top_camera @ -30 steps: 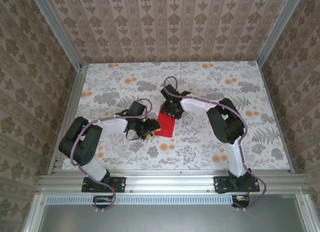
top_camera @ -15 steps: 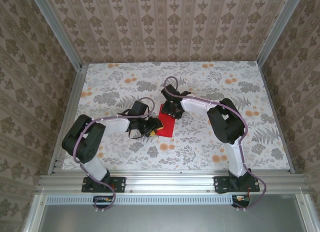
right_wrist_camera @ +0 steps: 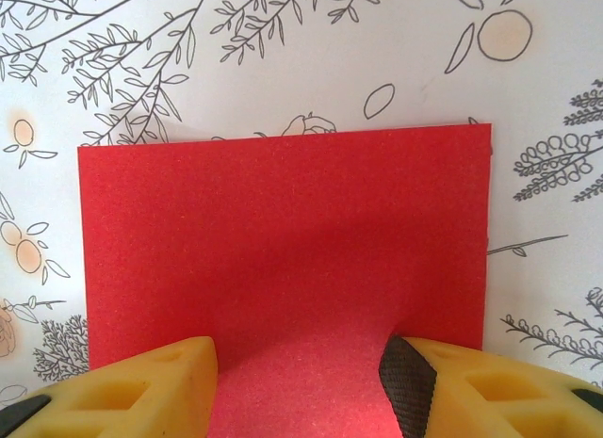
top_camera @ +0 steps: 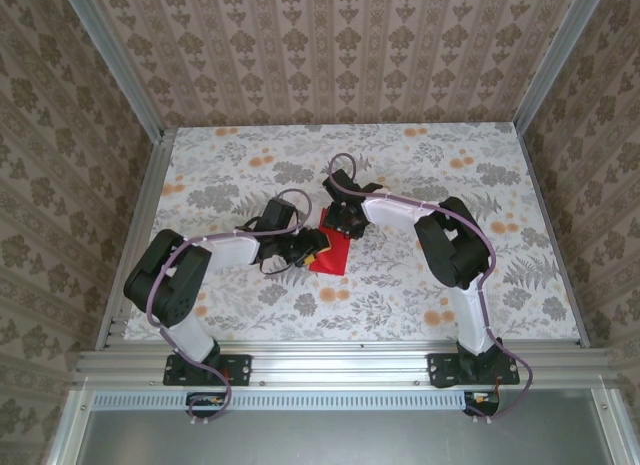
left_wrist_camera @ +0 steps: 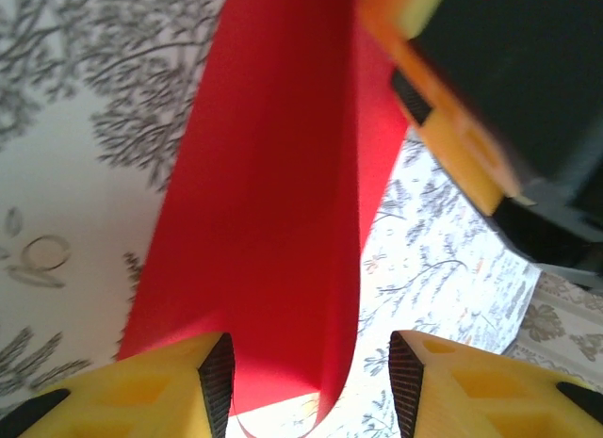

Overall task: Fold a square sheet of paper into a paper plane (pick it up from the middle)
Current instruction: Fold the triangle a second time at the center of the table.

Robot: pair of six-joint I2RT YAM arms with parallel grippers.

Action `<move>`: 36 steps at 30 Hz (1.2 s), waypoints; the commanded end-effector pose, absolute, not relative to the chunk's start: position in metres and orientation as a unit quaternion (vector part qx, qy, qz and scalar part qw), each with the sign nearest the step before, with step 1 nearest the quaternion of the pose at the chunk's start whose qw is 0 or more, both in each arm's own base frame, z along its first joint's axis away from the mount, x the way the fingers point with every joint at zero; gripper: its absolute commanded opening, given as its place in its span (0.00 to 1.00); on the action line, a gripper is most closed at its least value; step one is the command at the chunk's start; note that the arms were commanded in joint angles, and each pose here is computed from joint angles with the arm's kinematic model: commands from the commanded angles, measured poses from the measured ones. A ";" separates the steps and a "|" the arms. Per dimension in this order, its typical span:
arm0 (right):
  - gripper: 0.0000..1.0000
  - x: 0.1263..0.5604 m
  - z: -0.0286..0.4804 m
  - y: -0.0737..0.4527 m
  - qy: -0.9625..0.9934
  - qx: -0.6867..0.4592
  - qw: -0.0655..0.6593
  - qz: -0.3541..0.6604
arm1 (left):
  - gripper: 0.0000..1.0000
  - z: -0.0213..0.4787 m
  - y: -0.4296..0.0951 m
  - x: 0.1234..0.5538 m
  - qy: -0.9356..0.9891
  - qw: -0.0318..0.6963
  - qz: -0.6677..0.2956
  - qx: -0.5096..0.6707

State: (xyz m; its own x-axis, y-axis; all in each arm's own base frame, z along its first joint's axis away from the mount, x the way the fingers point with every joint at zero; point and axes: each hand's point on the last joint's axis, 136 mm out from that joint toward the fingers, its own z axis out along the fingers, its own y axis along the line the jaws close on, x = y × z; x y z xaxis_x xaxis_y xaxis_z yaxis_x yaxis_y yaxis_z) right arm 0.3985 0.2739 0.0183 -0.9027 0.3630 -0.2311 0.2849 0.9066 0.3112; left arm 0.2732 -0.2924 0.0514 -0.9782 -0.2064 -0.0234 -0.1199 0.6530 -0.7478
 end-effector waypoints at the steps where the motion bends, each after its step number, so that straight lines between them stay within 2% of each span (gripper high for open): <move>1: 0.55 0.350 -0.048 0.245 0.980 0.182 0.044 0.064 | 0.50 0.080 -0.303 0.278 0.885 0.087 -0.456 -0.047; 8: 0.55 0.351 -0.049 0.249 0.979 0.185 0.044 0.075 | 0.51 0.094 -0.310 0.272 0.864 0.097 -0.493 -0.021; 13: 0.55 0.352 -0.047 0.250 0.978 0.185 0.046 0.080 | 0.48 0.073 -0.296 0.264 0.888 0.085 -0.450 -0.029; 20: 0.51 0.357 -0.035 0.256 0.976 0.180 0.050 0.114 | 0.31 0.050 -0.277 0.263 0.922 0.082 -0.374 -0.046; 27: 0.46 0.375 0.020 0.278 0.965 0.127 0.090 0.212 | 0.10 0.039 -0.268 0.265 0.937 0.079 -0.337 -0.047; 31: 0.42 0.378 0.044 0.284 0.961 0.079 0.108 0.241 | 0.04 0.036 -0.263 0.265 0.945 0.080 -0.316 -0.037; 36: 0.36 0.371 0.040 0.278 0.969 0.046 0.101 0.220 | 0.02 0.038 -0.260 0.265 0.950 0.081 -0.300 -0.024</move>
State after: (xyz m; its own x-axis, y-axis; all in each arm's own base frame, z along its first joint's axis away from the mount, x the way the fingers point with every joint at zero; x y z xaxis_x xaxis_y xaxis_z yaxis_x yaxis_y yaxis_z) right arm 0.3825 0.2804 0.0308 -0.9621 0.2075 -0.1767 0.1102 0.8891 0.4442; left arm 0.2654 -0.2650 0.0411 -0.9834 -0.1287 -0.1281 -0.0220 0.7847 -0.6195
